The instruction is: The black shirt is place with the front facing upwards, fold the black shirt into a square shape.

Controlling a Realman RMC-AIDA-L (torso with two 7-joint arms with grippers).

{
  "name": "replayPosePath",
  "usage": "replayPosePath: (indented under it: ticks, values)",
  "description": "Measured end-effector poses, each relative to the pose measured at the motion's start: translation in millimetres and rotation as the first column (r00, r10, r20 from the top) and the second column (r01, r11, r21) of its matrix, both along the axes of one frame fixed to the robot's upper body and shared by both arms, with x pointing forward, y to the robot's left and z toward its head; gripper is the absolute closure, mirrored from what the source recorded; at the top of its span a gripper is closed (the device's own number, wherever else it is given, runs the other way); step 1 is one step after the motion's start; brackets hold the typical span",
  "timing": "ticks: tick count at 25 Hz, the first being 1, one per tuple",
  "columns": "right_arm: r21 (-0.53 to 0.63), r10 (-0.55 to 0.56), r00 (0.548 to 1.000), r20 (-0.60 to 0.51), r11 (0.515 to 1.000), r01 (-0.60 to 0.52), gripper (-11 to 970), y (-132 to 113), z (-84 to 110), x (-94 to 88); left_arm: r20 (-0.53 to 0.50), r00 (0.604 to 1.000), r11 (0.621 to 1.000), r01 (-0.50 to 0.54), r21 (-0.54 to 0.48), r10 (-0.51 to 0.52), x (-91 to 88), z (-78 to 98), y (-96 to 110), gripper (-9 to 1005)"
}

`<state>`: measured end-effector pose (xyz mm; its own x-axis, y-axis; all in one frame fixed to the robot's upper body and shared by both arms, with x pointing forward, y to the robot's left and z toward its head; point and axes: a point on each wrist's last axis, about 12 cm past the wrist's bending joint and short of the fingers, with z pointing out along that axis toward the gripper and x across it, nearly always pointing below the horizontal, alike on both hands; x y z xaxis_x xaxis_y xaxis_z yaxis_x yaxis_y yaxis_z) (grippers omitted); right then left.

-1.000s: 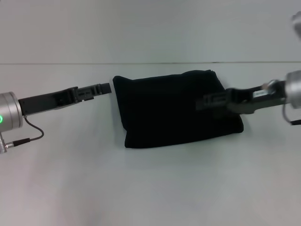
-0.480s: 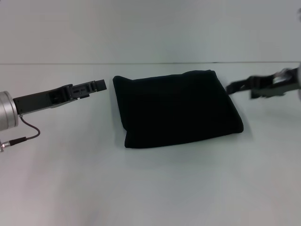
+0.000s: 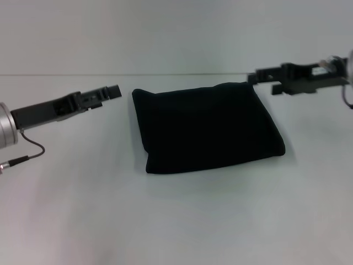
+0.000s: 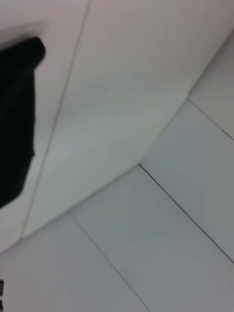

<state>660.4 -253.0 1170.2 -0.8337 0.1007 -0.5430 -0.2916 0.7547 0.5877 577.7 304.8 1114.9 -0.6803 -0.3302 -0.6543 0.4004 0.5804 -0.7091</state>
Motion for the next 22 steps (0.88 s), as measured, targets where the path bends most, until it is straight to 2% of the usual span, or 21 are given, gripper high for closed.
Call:
replayPosePath:
  ticks: [4,7,10,14,17,19,22]
  values:
    - [-0.007,0.033,0.999,0.008,0.999,-0.033,32,30,-10.6,3.8,0.015,1.000,1.000,-0.006,-0.027,0.006,-0.7,3.2,1,104]
    - [-0.079,0.040,0.999,-0.011,0.996,-0.041,32,46,-29.2,4.7,0.012,1.000,0.999,-0.003,-0.032,0.003,-1.3,2.7,1,105]
    - [-0.155,0.022,0.999,-0.025,0.988,-0.026,32,52,-43.7,5.0,0.005,1.000,0.999,-0.006,-0.038,0.006,-2.1,1.8,1,105]
    - [-0.243,-0.041,0.999,-0.016,0.969,0.036,31,37,-47.3,9.2,0.002,1.000,0.999,-0.007,-0.043,0.007,-2.5,1.3,1,106]
    - [-0.266,-0.094,0.996,-0.013,0.960,0.087,31,19,-45.3,11.7,0.002,1.000,0.999,-0.008,-0.044,0.008,-2.5,1.3,1,107]
    - [-0.247,-0.102,0.995,-0.013,0.964,0.096,32,9,-38.9,10.8,0.002,1.000,0.999,-0.011,-0.044,0.011,-2.3,1.3,1,108]
    - [-0.146,-0.077,0.996,0.037,0.986,0.081,32,-5,-20.0,2.8,-0.007,1.000,0.999,-0.005,-0.044,0.005,-2.6,1.7,1,108]
